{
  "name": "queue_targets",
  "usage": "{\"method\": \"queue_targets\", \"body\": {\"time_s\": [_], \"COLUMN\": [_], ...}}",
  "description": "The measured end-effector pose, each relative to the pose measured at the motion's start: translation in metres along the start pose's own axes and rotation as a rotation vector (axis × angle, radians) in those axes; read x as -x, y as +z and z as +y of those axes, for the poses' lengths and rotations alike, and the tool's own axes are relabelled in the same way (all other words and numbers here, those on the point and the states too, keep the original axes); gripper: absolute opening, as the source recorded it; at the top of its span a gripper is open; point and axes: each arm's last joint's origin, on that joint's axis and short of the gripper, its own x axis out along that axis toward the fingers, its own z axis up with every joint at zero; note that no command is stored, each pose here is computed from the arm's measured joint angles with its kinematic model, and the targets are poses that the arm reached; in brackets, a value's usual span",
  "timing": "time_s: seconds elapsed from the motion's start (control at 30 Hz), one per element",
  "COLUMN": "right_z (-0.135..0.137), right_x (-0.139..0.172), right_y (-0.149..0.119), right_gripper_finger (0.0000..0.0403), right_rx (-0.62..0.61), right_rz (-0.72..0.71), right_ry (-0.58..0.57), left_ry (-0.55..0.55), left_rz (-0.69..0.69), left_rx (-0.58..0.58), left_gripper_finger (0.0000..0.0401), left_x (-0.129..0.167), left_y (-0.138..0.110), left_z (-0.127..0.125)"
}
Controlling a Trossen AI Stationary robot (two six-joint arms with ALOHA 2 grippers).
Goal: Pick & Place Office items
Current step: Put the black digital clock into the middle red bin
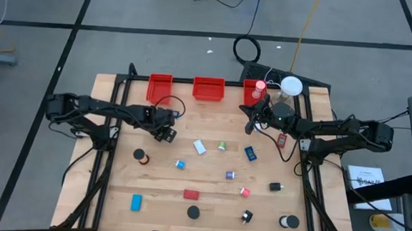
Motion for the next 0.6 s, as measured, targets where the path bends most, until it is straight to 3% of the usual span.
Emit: {"method": "queue_targets", "body": {"time_s": [0.23, 0.6], "right_z": [0.0, 0.0], "right_x": [0.0, 0.0], "right_y": [-0.001, -0.001], "right_gripper_finger": [0.0004, 0.0004], "right_rx": [0.0, 0.001], "right_rz": [0.004, 0.009], "right_ry": [0.0, 0.0], "left_ry": [-0.024, 0.019], "left_rz": [0.043, 0.062], "left_rx": [0.023, 0.046], "left_gripper_finger": [0.0198, 0.0252], "left_x": [0.001, -0.008], "left_y": [-0.009, -0.014], "left_z": [-0.006, -0.009]}}
